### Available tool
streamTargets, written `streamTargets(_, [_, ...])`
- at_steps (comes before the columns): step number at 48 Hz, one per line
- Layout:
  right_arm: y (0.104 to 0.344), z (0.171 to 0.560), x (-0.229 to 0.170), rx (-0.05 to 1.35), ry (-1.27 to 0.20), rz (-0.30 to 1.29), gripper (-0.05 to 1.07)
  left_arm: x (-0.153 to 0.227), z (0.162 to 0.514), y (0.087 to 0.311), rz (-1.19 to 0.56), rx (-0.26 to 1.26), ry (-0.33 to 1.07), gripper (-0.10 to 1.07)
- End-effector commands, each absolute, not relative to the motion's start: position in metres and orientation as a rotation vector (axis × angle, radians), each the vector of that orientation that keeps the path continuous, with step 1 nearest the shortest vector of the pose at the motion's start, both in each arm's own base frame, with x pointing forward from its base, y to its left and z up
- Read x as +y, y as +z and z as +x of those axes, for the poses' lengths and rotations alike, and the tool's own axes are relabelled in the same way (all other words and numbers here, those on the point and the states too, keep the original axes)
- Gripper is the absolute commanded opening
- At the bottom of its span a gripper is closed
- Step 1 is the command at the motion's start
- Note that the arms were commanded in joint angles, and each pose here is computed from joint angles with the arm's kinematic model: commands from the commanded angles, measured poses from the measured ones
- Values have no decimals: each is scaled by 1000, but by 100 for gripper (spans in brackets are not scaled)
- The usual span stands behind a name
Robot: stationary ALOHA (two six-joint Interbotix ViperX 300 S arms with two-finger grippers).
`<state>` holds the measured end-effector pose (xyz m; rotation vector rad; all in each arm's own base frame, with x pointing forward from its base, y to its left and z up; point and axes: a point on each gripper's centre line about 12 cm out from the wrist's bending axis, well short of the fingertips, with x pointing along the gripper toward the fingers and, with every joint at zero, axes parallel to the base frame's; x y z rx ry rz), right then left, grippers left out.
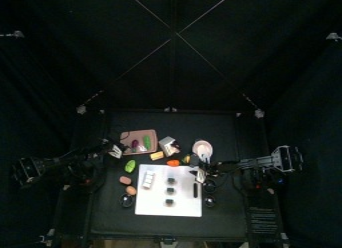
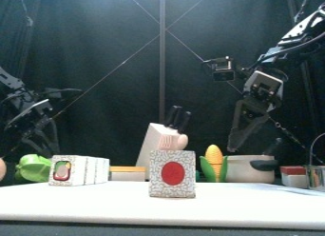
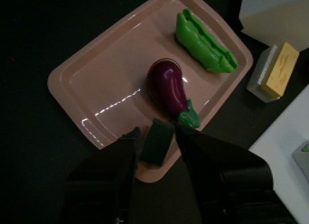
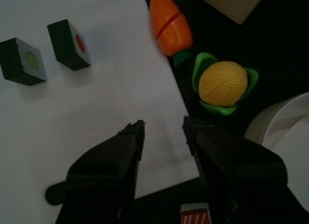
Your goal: Place onto plate
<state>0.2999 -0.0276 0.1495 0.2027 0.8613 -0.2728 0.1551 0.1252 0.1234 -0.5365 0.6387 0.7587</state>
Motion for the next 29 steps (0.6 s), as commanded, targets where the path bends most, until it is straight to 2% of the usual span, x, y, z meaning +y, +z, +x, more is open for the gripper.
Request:
streamTargets(1, [160, 305, -28, 827, -268, 204, 78, 131, 160, 127, -532, 622, 766, 78])
streamTargets(29, [160, 306, -28, 825, -268, 205, 78, 123, 175, 140, -501, 589, 695, 80])
